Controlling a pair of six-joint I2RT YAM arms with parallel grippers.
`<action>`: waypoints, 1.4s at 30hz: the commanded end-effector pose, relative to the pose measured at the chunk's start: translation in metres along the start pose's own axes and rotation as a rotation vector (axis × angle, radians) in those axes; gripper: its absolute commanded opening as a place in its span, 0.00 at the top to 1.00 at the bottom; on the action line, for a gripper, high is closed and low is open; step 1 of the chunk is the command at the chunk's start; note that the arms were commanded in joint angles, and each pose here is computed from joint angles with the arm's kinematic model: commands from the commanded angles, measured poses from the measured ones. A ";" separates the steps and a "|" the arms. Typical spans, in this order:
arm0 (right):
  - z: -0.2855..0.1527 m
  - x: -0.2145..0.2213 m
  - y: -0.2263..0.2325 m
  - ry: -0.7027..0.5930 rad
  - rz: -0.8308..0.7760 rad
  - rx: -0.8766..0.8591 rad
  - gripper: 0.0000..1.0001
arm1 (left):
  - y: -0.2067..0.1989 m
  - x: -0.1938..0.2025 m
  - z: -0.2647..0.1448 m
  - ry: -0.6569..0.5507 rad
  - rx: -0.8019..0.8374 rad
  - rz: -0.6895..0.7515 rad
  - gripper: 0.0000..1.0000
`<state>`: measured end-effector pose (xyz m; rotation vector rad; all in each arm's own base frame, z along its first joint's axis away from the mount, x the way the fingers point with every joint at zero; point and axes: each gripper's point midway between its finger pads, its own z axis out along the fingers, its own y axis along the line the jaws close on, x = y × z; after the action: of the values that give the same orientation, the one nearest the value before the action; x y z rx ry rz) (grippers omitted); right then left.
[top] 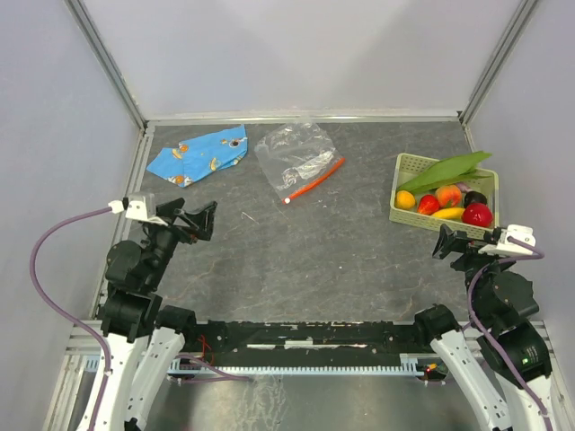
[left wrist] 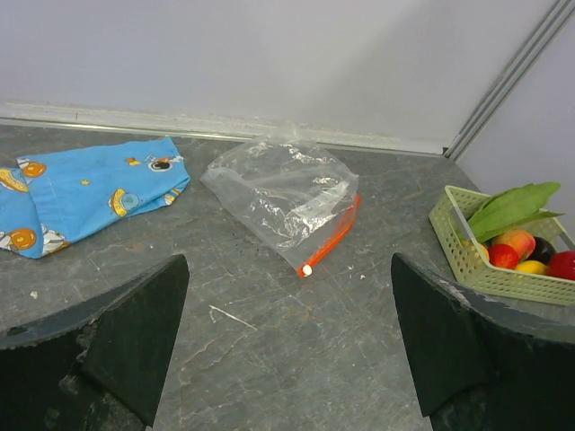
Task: Place the food in the zip-top bag and seal the zipper
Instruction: Move the zipper food storage bag to the center of the board.
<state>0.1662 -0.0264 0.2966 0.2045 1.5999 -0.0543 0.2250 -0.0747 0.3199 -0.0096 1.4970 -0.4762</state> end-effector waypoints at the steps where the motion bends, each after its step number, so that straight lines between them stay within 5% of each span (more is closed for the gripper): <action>1: 0.001 -0.015 0.000 -0.053 0.014 0.002 0.01 | -0.003 -0.013 0.004 -0.041 0.025 0.068 0.00; 12: -0.002 -0.018 0.001 -0.076 0.028 -0.011 0.01 | 0.002 0.000 0.013 0.066 -0.020 0.008 0.00; 18: -0.007 -0.020 -0.001 -0.102 0.040 -0.021 0.01 | 0.001 0.020 0.025 0.154 -0.047 -0.157 0.00; 31: -0.014 -0.025 0.005 -0.146 0.055 -0.072 0.01 | 0.000 0.098 0.069 0.232 -0.036 -0.578 0.02; 42: -0.016 -0.026 0.005 -0.156 0.061 -0.080 0.01 | -0.010 0.162 0.112 0.310 -0.044 -0.658 0.07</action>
<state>0.1534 -0.0213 0.3113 0.1789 1.4881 0.0278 0.3081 -0.1450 0.1580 -0.4862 1.9079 -0.9130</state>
